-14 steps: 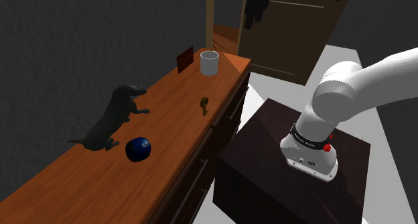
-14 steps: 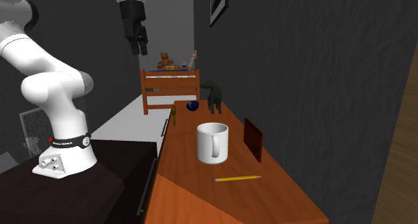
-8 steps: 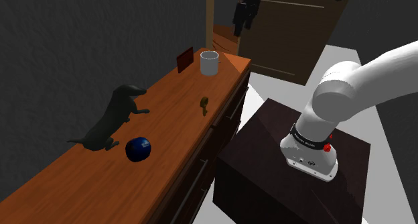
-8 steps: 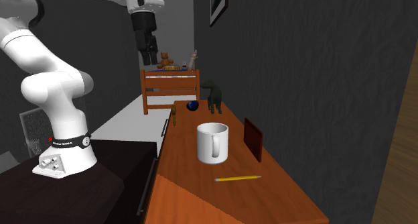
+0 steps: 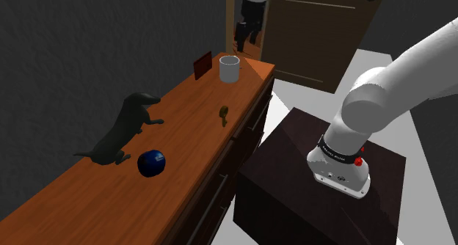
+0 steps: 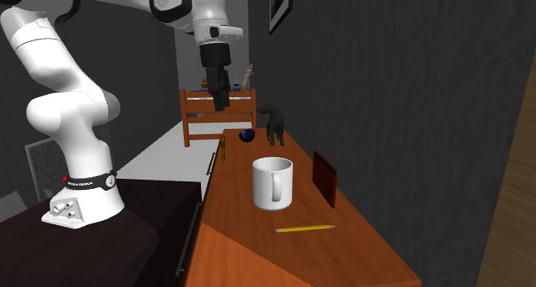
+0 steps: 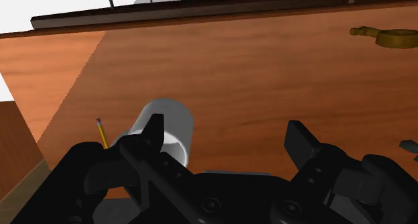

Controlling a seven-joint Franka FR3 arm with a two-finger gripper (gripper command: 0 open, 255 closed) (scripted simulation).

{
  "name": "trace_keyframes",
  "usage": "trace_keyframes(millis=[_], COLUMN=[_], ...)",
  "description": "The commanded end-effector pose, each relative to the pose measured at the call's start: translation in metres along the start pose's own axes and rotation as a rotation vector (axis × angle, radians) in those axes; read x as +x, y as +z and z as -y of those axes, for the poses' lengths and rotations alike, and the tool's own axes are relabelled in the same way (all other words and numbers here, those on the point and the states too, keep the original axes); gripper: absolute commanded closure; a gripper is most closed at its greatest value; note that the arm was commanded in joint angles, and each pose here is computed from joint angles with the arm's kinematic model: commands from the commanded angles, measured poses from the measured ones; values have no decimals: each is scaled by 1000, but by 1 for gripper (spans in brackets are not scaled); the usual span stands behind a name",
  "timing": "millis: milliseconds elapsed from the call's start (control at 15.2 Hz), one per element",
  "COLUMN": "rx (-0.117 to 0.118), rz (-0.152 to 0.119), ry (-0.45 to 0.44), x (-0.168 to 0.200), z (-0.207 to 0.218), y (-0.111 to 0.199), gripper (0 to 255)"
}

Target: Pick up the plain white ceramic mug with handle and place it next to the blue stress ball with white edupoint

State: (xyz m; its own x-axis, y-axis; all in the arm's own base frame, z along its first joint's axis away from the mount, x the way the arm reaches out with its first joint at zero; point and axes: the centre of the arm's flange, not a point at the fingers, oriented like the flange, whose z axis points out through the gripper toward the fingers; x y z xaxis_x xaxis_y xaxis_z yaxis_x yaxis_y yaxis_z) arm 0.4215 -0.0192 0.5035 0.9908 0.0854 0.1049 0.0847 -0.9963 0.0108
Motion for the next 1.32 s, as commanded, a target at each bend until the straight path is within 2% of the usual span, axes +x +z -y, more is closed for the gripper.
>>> trace_keyframes(millis=[0,792,1254], rx=[-3,-15,-15], rz=[-2,-8,-8], ry=[8,57,57], x=[18,121,121], z=[-5,-35,-36], y=[20,131,168], gripper=[0,0,0])
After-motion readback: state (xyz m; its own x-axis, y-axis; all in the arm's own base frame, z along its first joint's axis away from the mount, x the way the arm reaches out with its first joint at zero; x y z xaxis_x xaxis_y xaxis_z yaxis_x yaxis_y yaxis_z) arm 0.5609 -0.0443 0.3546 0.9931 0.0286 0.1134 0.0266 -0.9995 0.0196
